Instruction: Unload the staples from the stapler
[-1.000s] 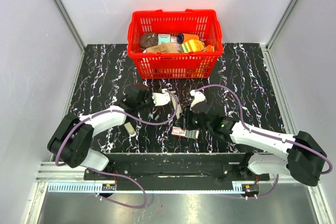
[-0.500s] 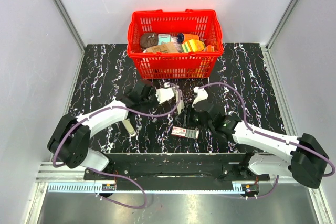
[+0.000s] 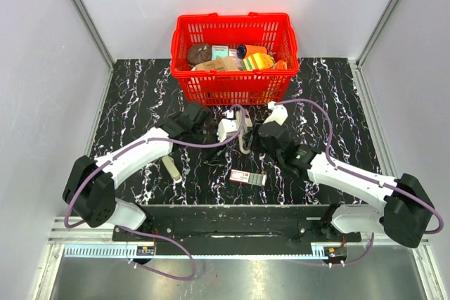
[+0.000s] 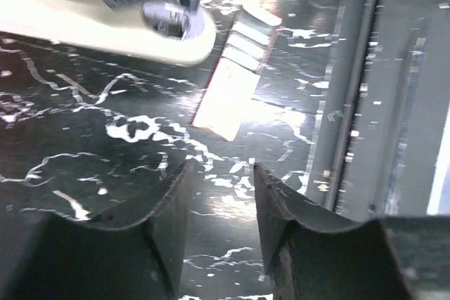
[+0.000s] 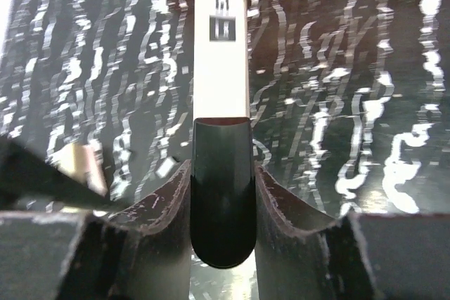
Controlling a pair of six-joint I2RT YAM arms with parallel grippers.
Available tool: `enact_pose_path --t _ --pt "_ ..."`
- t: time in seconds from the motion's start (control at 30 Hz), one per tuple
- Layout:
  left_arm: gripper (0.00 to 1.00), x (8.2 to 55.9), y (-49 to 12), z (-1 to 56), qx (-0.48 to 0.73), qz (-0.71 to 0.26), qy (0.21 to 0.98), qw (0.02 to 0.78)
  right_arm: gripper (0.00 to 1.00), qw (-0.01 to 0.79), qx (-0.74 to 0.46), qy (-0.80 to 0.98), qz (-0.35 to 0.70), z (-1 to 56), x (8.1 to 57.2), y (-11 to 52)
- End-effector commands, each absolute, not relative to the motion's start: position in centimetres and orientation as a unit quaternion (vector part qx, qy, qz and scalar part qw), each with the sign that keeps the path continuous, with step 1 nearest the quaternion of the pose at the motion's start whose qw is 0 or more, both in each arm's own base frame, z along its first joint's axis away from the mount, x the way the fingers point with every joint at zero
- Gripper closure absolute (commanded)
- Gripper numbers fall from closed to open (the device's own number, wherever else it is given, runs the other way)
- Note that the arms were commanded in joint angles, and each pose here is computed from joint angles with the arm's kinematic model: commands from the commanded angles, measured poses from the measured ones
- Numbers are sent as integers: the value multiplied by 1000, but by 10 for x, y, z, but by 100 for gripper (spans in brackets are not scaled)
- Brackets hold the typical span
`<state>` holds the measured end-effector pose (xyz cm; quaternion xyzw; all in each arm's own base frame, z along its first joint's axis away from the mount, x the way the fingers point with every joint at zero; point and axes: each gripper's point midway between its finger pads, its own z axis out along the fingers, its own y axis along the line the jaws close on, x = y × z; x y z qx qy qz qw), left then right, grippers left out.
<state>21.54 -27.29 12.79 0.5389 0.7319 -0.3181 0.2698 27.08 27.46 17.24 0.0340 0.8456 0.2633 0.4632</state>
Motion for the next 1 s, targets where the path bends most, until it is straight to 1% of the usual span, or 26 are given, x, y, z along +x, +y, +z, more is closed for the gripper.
enact_pose_path --t 0.0,0.07,0.13,0.3,0.47,0.6,0.7,0.8,0.93,0.97 --pt "50 192 -285 171 535 -405 704 234 100 525 66 825 197 201 297 240" --pt "45 199 -280 182 524 -405 710 238 100 529 64 830 162 196 299 225" --pt "44 212 -271 192 513 -391 720 256 100 529 60 836 128 188 301 211" --pt "44 244 -235 209 467 -353 755 294 100 530 60 844 58 168 311 184" --pt "45 260 -193 212 414 -336 786 312 100 532 60 845 9 151 331 171" --pt "45 268 -164 211 386 -309 805 328 100 530 51 846 -14 136 342 173" --pt "45 266 -153 202 371 -297 822 315 100 515 50 855 -17 119 343 176" --pt "45 263 -148 195 368 -288 829 306 100 497 57 866 -14 100 338 176" --pt "45 260 -142 191 368 -274 833 311 100 451 70 890 -14 70 319 173" --pt "45 260 -140 191 368 -270 834 312 97 439 76 895 -11 63 315 173"
